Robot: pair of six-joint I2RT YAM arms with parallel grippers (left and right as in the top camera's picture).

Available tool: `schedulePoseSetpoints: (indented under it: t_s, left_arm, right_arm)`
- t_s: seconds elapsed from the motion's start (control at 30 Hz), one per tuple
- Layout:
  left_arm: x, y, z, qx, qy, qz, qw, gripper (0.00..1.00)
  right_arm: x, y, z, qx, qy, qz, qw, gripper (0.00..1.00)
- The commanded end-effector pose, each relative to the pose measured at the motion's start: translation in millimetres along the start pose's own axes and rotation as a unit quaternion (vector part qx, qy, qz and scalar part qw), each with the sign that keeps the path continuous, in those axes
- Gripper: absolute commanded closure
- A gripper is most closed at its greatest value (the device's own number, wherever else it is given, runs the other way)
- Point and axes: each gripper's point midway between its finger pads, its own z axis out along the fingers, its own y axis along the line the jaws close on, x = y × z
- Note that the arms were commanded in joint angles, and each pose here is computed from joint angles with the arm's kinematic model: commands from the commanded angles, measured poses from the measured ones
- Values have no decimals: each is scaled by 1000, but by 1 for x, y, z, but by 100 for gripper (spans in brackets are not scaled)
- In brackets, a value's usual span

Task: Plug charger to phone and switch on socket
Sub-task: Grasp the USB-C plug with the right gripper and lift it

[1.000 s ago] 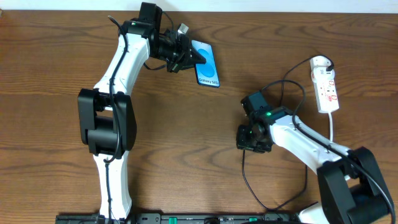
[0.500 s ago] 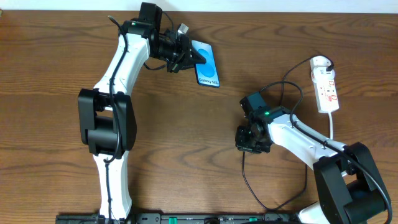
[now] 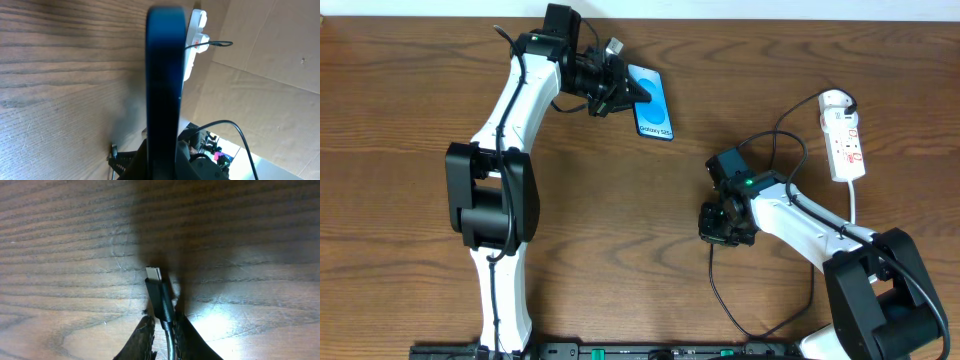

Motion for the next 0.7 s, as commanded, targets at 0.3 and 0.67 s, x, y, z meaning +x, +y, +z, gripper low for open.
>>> schedulePoseSetpoints:
  t_s: [0.3,0.67]
  left_arm:
    - [4,-20,-10,15,-5,31,999,93]
    - [7,-34,-11,53,7,46,997,93]
  right_arm:
    - [5,-4,7,15,7,-2,1000,92]
    - [4,9,2,-14,14,-21,1000,98]
